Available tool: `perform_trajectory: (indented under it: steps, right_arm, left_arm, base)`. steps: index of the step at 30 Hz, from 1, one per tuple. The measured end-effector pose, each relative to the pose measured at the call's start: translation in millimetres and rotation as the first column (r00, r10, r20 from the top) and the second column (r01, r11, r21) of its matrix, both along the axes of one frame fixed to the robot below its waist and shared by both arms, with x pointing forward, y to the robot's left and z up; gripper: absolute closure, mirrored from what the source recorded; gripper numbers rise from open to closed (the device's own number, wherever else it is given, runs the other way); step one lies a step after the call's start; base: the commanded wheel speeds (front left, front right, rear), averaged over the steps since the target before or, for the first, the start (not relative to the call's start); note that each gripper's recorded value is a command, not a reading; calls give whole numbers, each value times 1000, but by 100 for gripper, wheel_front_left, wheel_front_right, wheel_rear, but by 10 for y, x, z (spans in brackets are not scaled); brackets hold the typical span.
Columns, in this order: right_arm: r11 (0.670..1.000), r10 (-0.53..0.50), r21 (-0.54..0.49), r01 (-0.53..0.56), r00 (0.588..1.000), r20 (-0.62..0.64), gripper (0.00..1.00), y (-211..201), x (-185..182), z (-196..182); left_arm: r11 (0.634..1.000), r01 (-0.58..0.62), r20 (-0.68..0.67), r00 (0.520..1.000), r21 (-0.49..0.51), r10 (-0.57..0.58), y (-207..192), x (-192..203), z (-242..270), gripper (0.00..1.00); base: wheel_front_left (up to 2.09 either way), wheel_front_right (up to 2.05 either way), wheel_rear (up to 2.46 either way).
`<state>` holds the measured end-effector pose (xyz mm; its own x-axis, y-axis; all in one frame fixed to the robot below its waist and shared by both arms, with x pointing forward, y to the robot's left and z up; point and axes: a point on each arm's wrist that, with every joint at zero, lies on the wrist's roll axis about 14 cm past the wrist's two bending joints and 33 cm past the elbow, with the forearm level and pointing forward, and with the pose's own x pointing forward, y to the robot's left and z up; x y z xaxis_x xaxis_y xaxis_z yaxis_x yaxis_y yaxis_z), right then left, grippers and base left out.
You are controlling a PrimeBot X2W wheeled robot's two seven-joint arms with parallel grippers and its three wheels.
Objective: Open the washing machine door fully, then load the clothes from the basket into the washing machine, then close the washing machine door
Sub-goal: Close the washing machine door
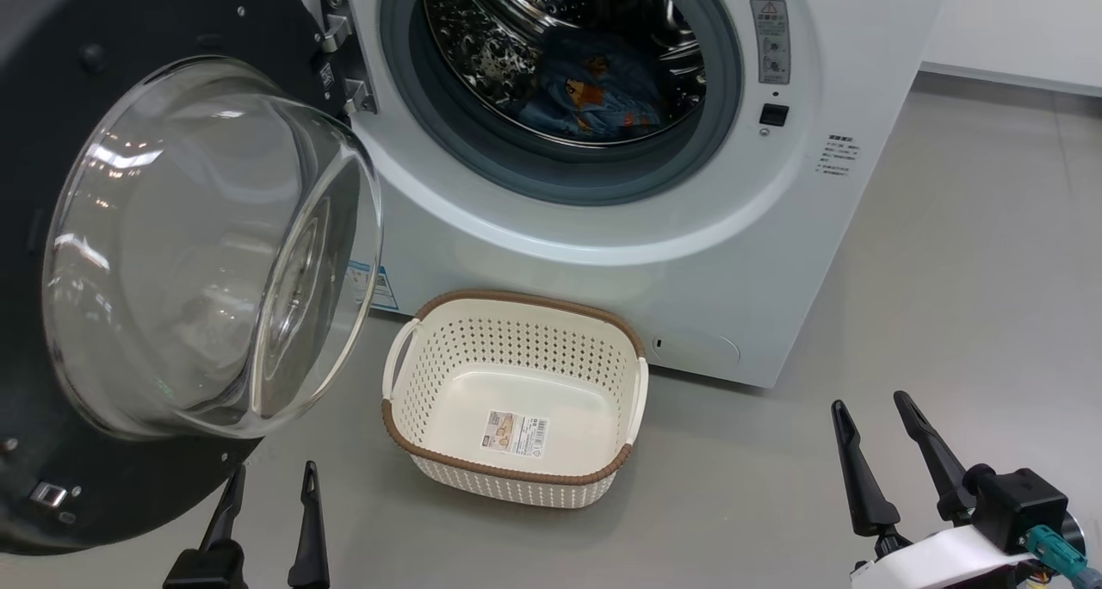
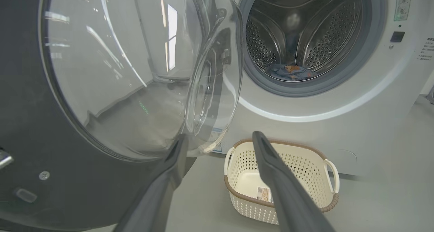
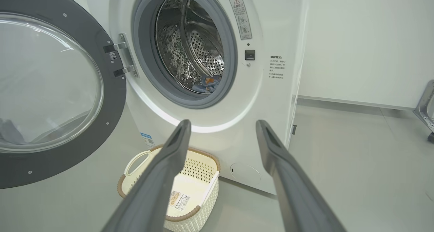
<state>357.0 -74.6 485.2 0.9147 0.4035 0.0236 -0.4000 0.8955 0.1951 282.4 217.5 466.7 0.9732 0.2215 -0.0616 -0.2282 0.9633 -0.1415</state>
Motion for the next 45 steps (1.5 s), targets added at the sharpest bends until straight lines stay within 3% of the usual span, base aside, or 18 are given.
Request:
perform_trajectory:
  steps: [22,45]
  right_arm:
    - [981,192,-12,-192,981,23,0,598,8,63]
    - [961,276,-17,-275,961,26,0,856,-42,70]
  left_arm:
    - [980,-200,29,979,6,200,462,-430,81,0]
    - [958,-285,50,957,4,285,641,-627,140,0]
  base:
    - [0,0,0]
    - [0,0,0]
